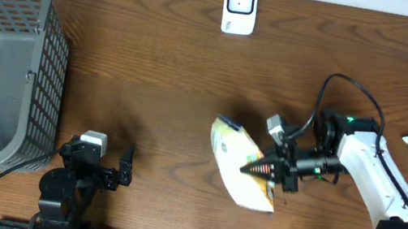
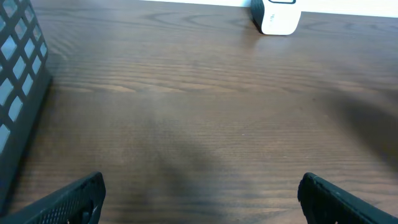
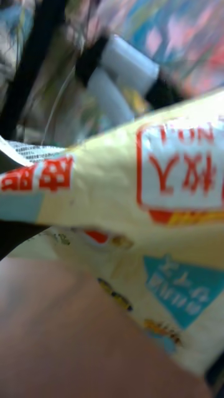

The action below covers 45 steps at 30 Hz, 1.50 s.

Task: Scan the item barcode
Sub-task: 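Lift the snack bag and swing it right with the right gripper, then hold the snack bag in front of the white scanner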

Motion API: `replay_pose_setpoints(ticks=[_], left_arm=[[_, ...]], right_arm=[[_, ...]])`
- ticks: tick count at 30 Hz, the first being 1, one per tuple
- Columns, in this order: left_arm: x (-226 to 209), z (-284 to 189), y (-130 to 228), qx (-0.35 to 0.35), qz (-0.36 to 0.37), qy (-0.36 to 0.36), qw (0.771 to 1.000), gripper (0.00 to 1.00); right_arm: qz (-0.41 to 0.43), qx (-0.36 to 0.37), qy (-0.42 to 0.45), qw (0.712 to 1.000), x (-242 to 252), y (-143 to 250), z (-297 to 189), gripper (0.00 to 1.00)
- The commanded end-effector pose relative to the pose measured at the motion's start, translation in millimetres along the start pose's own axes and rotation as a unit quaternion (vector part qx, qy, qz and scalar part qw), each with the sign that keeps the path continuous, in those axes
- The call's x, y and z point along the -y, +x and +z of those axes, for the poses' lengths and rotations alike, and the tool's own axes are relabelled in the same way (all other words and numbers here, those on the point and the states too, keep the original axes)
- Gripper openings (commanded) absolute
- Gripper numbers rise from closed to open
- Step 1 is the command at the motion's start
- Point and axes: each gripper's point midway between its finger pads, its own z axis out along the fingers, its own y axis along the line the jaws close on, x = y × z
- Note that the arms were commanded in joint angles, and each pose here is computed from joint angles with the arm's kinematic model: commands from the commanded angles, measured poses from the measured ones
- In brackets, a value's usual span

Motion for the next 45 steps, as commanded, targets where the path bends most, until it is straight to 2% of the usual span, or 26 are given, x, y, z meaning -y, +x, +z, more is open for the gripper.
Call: replay_pose_setpoints(ticks=[1, 2, 4, 8, 12, 14, 20, 28, 33, 39, 45], left_arm=[[0, 2, 9, -0.013, -0.005, 0.002, 1.0, 0.99], [0, 2, 9, -0.013, -0.005, 0.002, 1.0, 0.98], [0, 2, 9, -0.013, -0.005, 0.002, 1.0, 0.99], [0, 2, 9, -0.013, -0.005, 0.002, 1.0, 0.98], [0, 2, 9, -0.013, -0.005, 0.002, 1.0, 0.99], [0, 2, 9, -0.013, -0.005, 0.002, 1.0, 0.99], [0, 2, 9, -0.013, -0.005, 0.002, 1.0, 0.99], [0, 2, 9, -0.013, -0.005, 0.002, 1.0, 0.99], [0, 2, 9, -0.013, -0.005, 0.002, 1.0, 0.99], [0, 2, 9, -0.013, -0.005, 0.002, 1.0, 0.99], [0, 2, 9, -0.013, -0.005, 0.002, 1.0, 0.99]], right_arm=[[0.171, -0.043, 0.115, 0.978, 50, -9, -9, 0.02], [0.22, -0.057, 0.189, 0.955, 78, -5, -15, 0.01], [0.238, -0.078, 0.304, 0.919, 113, -3, -28, 0.01], [0.189, -0.089, 0.391, 0.896, 134, -25, -46, 0.01], [0.177, -0.092, 0.552, 0.81, 163, -42, -91, 0.01], [0.161, -0.099, 0.581, 0.792, 170, -52, -97, 0.01], [0.142, -0.106, 0.602, 0.779, 208, -82, -94, 0.01], [0.141, -0.124, 0.61, 0.77, 291, -123, -84, 0.01], [0.134, -0.109, 0.612, 0.772, 334, -145, -73, 0.01], [0.123, -0.106, 0.642, 0.749, 373, -142, -58, 0.01], [0.124, -0.09, 0.642, 0.751, 381, -143, -48, 0.01]])
